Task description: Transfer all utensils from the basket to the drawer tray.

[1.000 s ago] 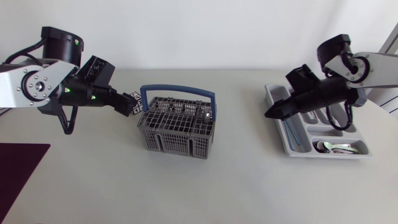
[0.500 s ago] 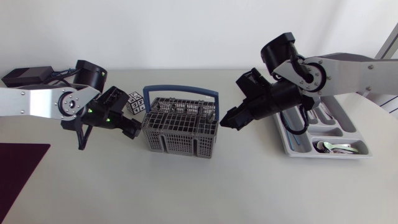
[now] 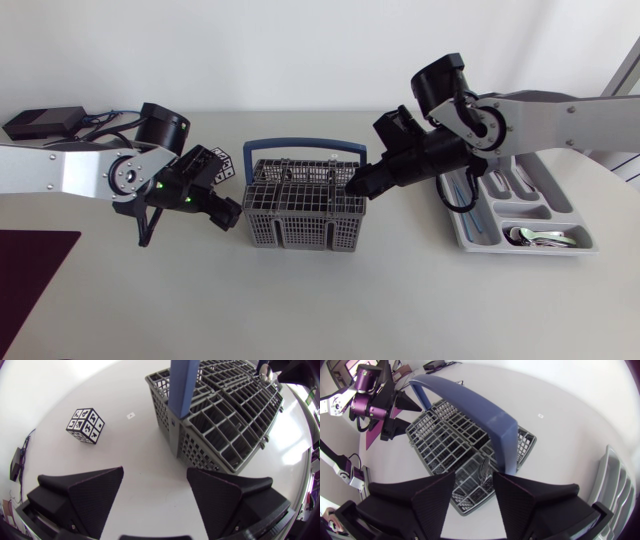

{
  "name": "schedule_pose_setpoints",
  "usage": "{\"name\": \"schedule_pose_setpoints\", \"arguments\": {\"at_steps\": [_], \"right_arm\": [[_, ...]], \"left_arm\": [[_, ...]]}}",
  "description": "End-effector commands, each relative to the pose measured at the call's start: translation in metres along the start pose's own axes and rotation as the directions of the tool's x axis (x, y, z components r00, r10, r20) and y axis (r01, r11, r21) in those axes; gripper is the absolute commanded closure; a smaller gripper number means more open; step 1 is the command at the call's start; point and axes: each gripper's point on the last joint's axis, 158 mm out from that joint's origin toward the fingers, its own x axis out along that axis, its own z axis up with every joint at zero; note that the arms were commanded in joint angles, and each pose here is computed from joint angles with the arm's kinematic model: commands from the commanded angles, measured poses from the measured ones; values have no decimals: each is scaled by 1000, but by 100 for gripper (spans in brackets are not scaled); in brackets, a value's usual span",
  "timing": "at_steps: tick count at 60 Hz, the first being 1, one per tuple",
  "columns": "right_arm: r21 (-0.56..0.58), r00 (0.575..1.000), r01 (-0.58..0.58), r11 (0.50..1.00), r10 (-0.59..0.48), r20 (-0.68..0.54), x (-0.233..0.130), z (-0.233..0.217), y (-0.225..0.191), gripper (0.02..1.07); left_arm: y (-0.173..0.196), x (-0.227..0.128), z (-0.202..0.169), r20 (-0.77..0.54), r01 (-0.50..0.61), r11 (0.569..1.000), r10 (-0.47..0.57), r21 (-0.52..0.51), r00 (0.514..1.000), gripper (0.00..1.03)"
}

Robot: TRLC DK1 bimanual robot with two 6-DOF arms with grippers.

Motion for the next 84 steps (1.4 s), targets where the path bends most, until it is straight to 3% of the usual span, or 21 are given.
{"name": "schedule_pose_setpoints", "arguments": {"at_steps": [1, 11, 21, 40, 84], "right_arm": [[36, 1000, -4, 999, 3, 9, 6, 4, -4, 57], [36, 1000, -8, 999, 7, 24, 12, 8, 1, 71], [43, 1000, -6, 999, 5, 15, 22, 6, -2, 101], [47, 1000, -19, 999, 19, 14, 22, 3, -1, 101], [-7, 983, -65, 998, 65, 174, -53, 44, 21, 101]], "left_arm": [[-2, -2, -12, -13, 6, 1000, -6, 8, 1000, 14], [-2, -3, -11, -11, 5, 1000, -5, 5, 1000, 14], [-8, -3, -11, -11, 16, 1000, -16, 16, 1000, 14], [-8, -10, -8, -3, 12, 1000, -12, 18, 1000, 14], [-15, -22, 0, 12, 21, 999, -21, 29, 1000, 14]]}}
